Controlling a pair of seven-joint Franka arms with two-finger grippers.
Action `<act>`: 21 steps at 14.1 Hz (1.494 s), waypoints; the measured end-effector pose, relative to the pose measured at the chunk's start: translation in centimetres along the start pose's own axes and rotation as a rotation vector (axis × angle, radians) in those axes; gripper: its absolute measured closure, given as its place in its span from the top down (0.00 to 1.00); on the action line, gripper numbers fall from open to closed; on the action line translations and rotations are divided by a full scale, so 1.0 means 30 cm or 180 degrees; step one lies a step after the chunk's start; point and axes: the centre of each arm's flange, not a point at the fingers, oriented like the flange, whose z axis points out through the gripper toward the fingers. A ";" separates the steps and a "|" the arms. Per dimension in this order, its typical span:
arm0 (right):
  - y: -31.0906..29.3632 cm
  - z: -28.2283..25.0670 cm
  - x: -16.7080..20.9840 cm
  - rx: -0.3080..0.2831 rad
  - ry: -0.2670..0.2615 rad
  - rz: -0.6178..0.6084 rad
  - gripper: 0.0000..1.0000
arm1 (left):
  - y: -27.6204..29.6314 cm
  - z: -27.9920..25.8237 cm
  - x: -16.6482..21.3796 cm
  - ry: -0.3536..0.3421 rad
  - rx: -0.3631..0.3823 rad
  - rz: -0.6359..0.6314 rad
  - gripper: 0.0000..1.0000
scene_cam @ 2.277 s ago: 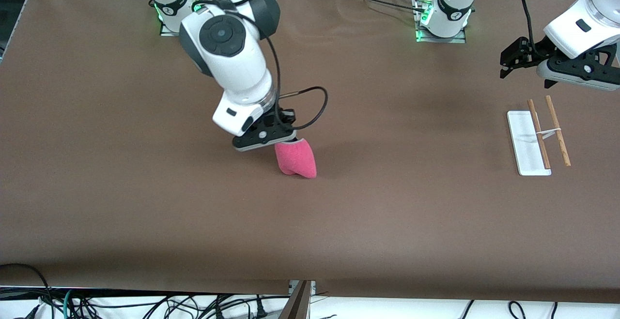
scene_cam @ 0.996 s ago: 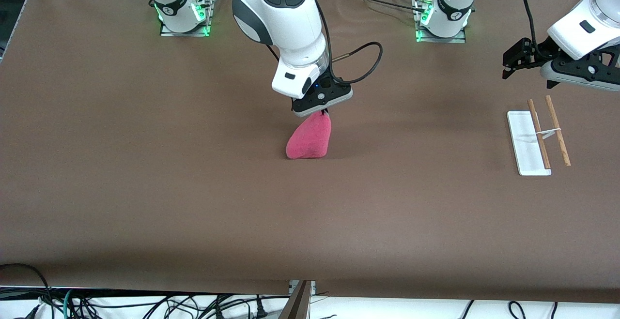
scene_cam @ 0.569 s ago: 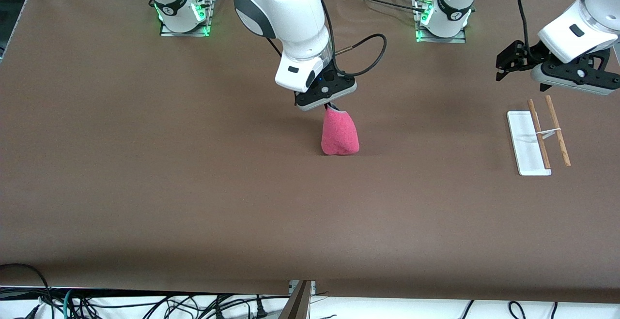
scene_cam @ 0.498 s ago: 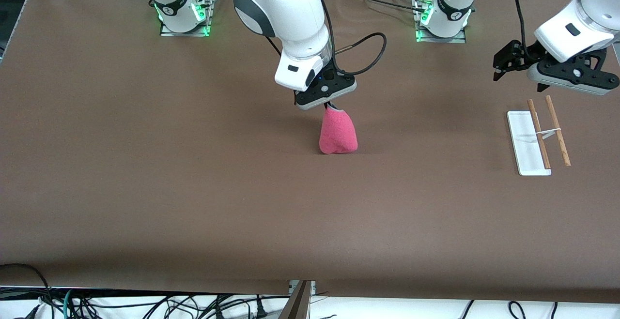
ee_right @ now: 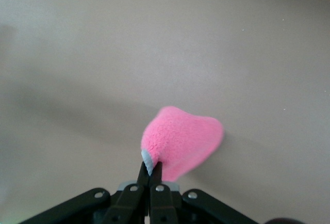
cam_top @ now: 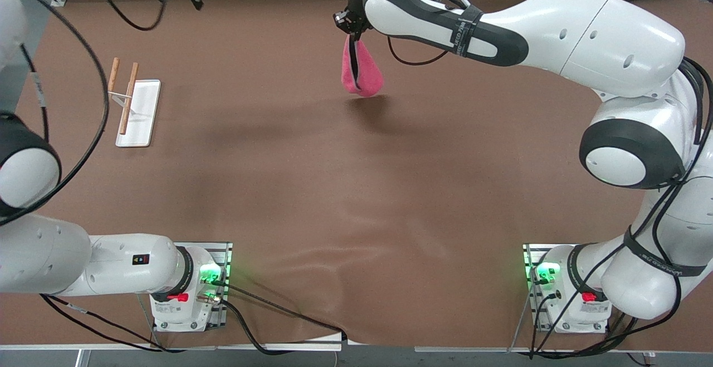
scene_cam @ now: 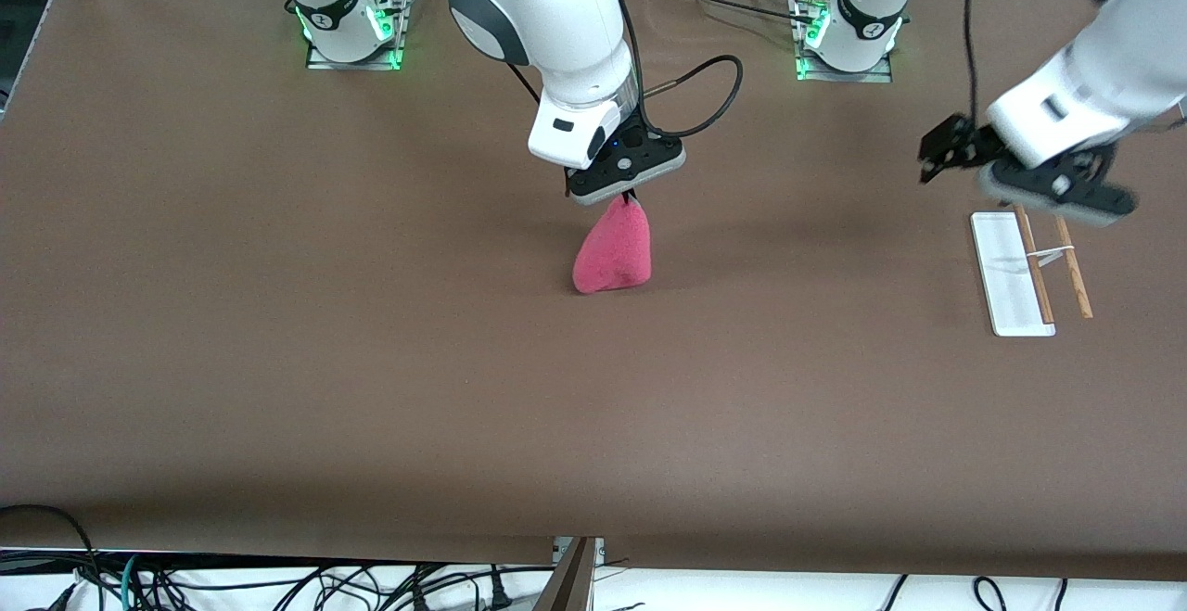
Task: Pass towel and hang on rack
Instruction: 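Hold the towel with the right gripper while the left gripper approaches it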
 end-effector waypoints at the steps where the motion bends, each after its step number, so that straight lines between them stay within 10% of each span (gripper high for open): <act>1: -0.002 0.000 -0.001 0.0001 -0.0002 -0.0001 0.01 | 0.008 0.087 0.030 -0.0077 -0.0029 0.0037 1.00; 9: -0.008 -0.003 -0.005 0.0008 -0.0006 0.0097 0.01 | 0.185 0.433 0.049 0.0122 -0.0518 0.0180 1.00; 21: -0.017 -0.003 -0.009 0.0012 -0.0006 0.0085 0.01 | 0.719 0.704 -0.121 0.0942 -0.0529 0.1421 1.00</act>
